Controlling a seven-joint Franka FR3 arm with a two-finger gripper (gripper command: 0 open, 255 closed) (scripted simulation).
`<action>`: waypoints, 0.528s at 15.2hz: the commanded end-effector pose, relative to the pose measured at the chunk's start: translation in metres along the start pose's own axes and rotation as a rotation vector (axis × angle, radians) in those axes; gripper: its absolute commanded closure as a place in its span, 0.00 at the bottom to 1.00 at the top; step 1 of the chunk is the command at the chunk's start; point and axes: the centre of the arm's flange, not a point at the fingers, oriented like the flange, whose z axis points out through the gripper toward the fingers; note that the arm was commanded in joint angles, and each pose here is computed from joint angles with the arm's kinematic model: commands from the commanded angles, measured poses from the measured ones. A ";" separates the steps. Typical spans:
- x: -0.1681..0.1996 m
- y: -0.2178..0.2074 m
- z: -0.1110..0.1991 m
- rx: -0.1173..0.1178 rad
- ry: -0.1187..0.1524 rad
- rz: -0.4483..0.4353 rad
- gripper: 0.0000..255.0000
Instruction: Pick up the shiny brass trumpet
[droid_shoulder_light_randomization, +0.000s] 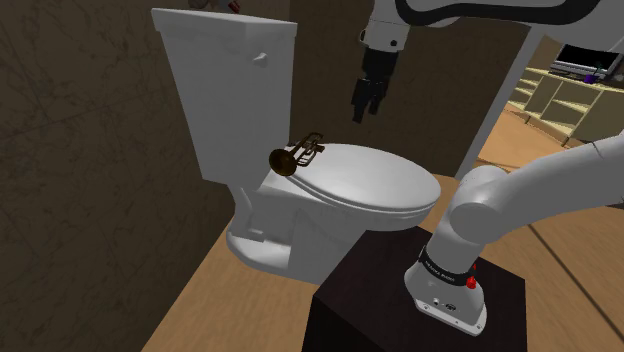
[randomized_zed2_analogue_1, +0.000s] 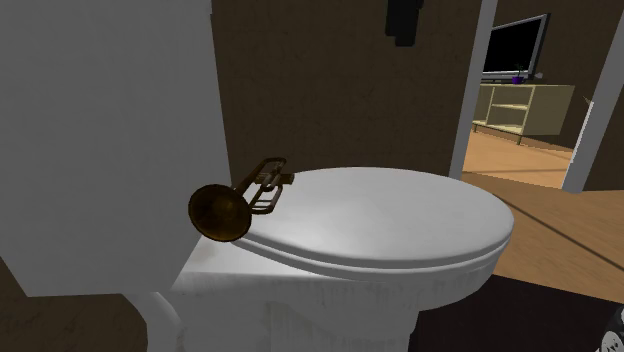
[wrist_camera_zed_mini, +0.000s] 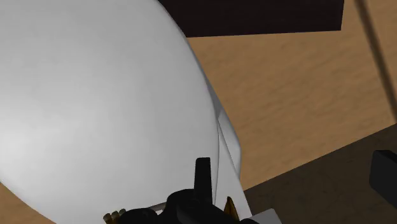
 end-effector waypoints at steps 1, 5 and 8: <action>0.000 0.000 0.000 0.000 0.000 0.000 0.00; 0.047 -0.011 0.028 -0.002 -0.022 0.167 0.00; 0.083 -0.014 0.049 -0.004 -0.038 0.293 0.00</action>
